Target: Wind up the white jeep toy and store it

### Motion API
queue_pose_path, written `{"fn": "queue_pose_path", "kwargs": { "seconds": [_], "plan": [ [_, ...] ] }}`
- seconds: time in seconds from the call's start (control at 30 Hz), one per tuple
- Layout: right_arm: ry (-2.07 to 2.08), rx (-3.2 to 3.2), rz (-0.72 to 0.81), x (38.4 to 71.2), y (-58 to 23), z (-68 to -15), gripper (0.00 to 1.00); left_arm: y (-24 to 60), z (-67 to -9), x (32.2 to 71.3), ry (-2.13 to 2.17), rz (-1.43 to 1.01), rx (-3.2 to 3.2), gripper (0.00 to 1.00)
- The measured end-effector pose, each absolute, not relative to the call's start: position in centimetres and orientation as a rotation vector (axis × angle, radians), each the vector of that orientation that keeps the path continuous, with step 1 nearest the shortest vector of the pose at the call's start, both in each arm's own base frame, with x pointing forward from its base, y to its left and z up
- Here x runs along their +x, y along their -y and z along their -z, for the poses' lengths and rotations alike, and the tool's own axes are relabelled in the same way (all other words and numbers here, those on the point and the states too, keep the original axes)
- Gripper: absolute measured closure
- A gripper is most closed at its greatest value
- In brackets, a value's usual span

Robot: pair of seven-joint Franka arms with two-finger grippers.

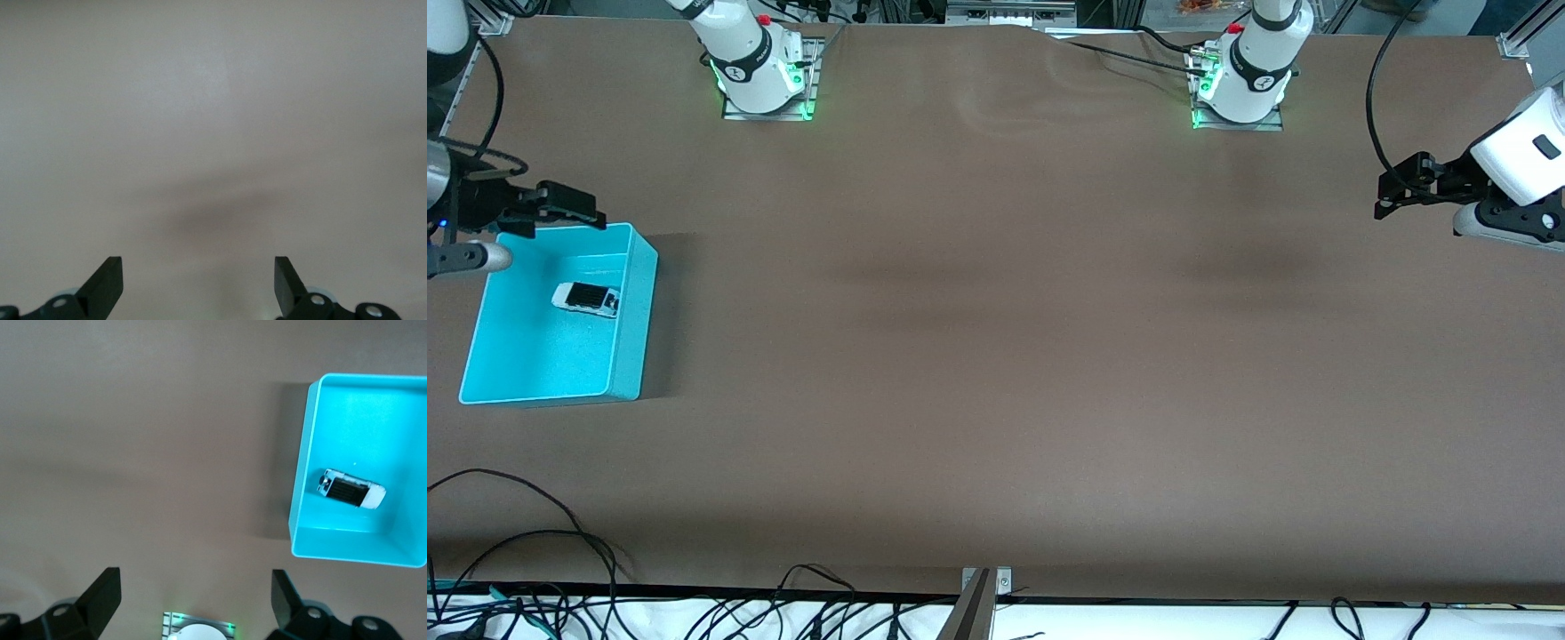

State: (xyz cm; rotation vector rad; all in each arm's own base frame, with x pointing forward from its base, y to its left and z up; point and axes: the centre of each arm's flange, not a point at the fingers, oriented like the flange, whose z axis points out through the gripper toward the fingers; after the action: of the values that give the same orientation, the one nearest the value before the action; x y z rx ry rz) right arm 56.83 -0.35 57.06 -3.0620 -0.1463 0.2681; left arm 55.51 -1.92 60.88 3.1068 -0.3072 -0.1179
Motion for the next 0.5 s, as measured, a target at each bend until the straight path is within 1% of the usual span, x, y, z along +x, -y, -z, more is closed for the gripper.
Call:
{"fn": "queue_pose_path", "kwargs": {
  "seconds": [0.23, 0.5],
  "plan": [
    [0.118, -3.08, -0.234, 53.8, 0.3, -57.2, 0.0, 1.9, -60.9, 55.5, 0.307, 0.118, 3.107, 0.0],
    [0.149, -3.114, -0.138, 54.4, -0.6, -57.4, 0.0, 1.9, -60.9, 55.5, 0.307, 0.118, 3.107, 0.0]
  ]
}}
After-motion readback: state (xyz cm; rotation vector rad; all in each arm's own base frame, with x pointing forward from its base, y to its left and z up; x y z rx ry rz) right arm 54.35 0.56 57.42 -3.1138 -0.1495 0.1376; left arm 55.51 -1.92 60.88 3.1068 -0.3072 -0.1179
